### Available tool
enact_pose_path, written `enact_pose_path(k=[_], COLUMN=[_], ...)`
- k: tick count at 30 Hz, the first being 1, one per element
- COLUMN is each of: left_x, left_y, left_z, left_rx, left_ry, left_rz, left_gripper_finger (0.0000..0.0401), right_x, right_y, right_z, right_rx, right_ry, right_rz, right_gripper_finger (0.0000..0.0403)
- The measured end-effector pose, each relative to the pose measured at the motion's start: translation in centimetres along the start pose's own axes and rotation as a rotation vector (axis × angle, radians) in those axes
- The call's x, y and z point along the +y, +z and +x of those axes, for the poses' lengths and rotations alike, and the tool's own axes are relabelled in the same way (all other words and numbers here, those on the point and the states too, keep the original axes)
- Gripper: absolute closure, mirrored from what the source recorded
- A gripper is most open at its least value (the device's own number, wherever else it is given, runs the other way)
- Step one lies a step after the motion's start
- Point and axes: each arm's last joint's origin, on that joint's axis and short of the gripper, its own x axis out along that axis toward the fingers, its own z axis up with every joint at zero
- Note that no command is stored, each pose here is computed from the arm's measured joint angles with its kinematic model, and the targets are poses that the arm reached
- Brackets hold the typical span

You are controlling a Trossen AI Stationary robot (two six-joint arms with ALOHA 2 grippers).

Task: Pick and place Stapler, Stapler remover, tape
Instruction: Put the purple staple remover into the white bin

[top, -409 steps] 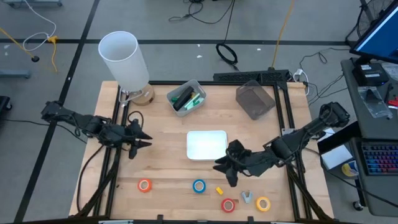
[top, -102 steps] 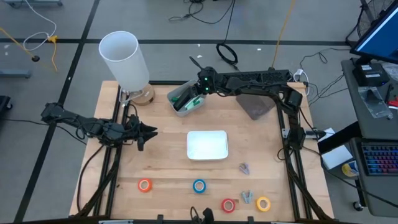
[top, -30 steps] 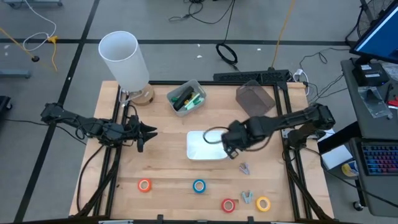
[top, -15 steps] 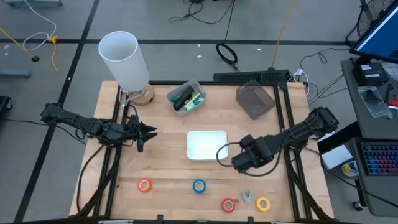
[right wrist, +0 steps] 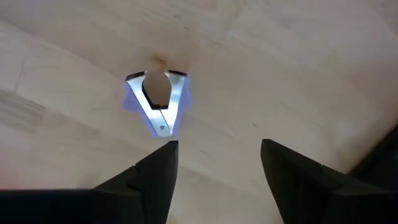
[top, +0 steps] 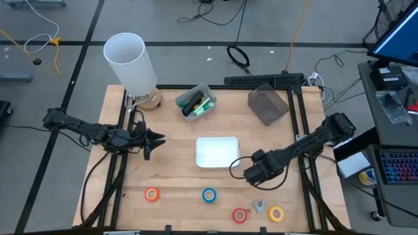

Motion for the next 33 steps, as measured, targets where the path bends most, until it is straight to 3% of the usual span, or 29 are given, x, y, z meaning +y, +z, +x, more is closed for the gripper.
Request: enact_pose_path(k=[9, 15, 21, 27, 33], left_x=[-0.1, -0.1, -0.1, -0.1, -0.1], left_y=[0.0, 0.0, 0.0, 0.0, 0.0], left_z=[0.0, 0.0, 0.0, 0.0, 0.0], left_rx=[0.012, 0.012, 0.012, 0.012, 0.012], left_ry=[-0.019, -0.019, -0.019, -0.019, -0.019], left_rz=[-0.024, -0.041, -0.041, -0.041, -0.04], left_gripper_finger=[0.0265, 0.0265, 0.0265, 0.0265, 0.0265], right_x=[-0.5, -0.8, -1.9, -2.7, -2.6], right_y=[0.2, 0.1, -0.1, 0.3, 0.4], right_z=[3.6, 3.8, 1.3, -0.6, 2.7], right_rx=[-0.005, -0.003, -0.025, -0.177, -0.096], right_ry=[0.032, 0.04, 0.16, 0.273, 0.349], right_rz=[-0.004, -0.007, 0.003, 0.07, 0.076], right_gripper_finger=[0.0189, 0.0191, 0.0194, 0.0194, 0.0195])
